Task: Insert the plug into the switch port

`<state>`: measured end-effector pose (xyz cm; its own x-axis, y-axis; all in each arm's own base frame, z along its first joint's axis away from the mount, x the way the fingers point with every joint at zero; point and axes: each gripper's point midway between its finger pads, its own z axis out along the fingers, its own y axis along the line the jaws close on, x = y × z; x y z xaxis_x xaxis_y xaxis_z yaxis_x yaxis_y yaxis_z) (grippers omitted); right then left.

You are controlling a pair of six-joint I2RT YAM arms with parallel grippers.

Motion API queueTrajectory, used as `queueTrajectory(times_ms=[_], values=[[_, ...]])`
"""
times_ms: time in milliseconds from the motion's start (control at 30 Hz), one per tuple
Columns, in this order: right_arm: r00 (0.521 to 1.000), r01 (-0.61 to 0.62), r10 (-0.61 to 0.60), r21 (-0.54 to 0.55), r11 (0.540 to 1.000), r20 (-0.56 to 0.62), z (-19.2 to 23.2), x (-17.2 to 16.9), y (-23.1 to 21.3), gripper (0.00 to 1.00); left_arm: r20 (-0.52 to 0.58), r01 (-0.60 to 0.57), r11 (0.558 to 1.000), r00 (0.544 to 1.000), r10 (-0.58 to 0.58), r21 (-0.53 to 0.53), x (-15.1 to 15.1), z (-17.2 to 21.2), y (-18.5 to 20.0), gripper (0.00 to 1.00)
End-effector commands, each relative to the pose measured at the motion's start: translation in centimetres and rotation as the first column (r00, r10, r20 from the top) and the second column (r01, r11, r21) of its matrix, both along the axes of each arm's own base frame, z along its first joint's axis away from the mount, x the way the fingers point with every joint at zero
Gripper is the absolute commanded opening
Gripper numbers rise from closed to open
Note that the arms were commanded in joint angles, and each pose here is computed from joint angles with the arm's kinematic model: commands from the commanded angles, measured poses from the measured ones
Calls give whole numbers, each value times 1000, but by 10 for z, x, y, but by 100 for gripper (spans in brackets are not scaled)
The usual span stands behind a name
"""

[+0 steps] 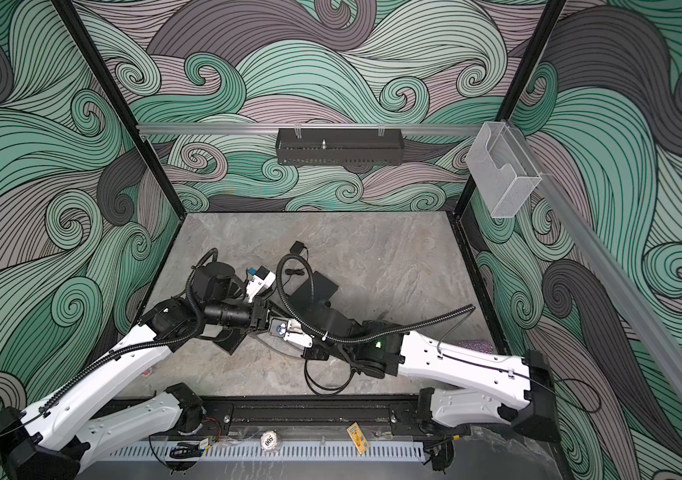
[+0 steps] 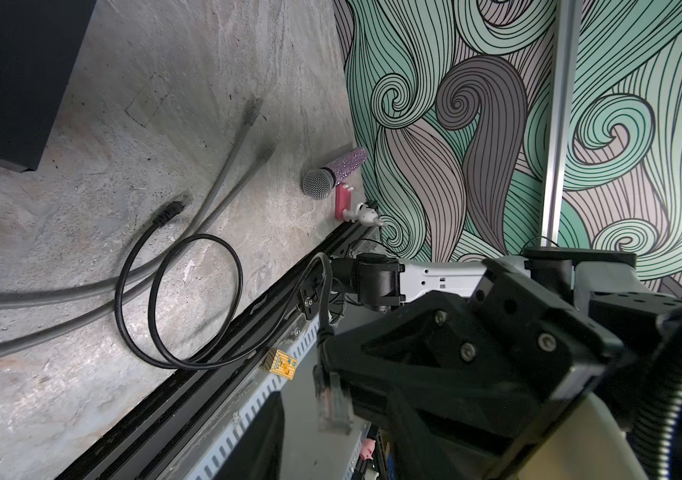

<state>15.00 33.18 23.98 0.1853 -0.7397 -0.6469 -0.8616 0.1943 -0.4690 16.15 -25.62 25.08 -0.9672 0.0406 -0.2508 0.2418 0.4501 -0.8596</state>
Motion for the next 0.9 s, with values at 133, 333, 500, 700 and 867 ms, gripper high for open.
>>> queueTrajectory(times_ms=[133,333,500,700,867], values=[[1000,3,-3,5,1000,13,10,1,7,7,19,10,1000,1000,-10,11,-1,2,-2,34],[1000,1,-1,-4,1000,10,10,1,8,7,22,12,1000,1000,-12,14,-2,2,-1,23],[999,28,-28,-7,1000,22,12,6,6,7,28,15,1000,1000,-15,9,-3,5,-1,20],[999,40,-40,-11,999,27,14,8,7,7,29,19,1000,999,-19,10,-5,6,-1,26],[999,37,-37,-15,999,18,12,7,9,7,33,21,1000,999,-22,7,-6,7,0,21]])
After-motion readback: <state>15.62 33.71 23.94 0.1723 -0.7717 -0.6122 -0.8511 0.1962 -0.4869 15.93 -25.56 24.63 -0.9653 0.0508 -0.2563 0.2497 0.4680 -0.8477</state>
